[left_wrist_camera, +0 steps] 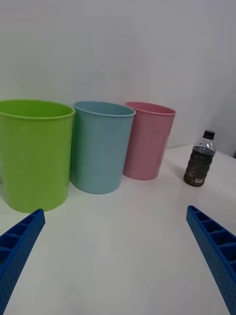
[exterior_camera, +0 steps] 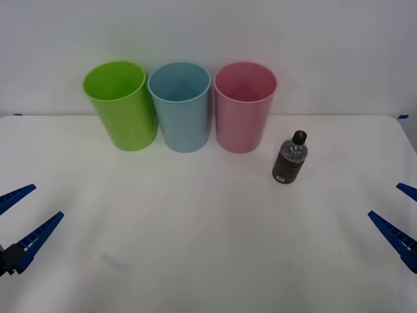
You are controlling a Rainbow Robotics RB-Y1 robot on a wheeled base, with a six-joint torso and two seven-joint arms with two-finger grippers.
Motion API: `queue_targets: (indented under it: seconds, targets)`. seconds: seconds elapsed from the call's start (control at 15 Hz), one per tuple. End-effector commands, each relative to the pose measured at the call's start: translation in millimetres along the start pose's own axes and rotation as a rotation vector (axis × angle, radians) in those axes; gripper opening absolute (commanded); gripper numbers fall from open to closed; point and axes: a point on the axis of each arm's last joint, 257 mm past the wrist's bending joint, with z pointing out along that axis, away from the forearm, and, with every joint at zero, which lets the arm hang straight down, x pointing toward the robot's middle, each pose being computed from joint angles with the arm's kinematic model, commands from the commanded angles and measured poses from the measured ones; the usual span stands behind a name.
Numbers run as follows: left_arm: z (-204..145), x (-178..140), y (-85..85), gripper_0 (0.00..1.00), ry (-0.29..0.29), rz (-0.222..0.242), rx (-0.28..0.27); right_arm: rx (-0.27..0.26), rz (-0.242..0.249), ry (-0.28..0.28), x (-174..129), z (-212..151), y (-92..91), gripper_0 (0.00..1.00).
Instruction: Grasp the object on the table and drop it into the matching bin: aluminum can to the light blue bin, PET bottle to the pink bin.
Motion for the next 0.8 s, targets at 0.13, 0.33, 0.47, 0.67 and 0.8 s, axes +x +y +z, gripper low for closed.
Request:
queue_targets:
  seconds: [0.13, 0.33, 0.47, 0.67, 0.8]
  targets:
    - [0, 0, 0.0, 1.0, 0.0, 0.0, 0.0, 0.013, 0.035, 0.027, 19, -5, 4.8, 1.0]
    - [0, 0, 0.0, 1.0, 0.0, 0.0, 0.0, 0.014, 0.036, 0.035, 22, -2, 6.3, 1.0]
    - [0, 0, 0.0, 1.0, 0.0, 0.0, 0.0, 0.016, 0.03, 0.031, 23, 5, 5.4, 1.0]
    - [0, 0, 0.0, 1.0, 0.0, 0.0, 0.0, 0.044, 0.003, 0.042, 37, 20, 4.8, 1.0]
    - [0, 0, 0.0, 1.0, 0.0, 0.0, 0.0, 0.076, -0.061, 0.054, 46, 29, 1.0, 1.0]
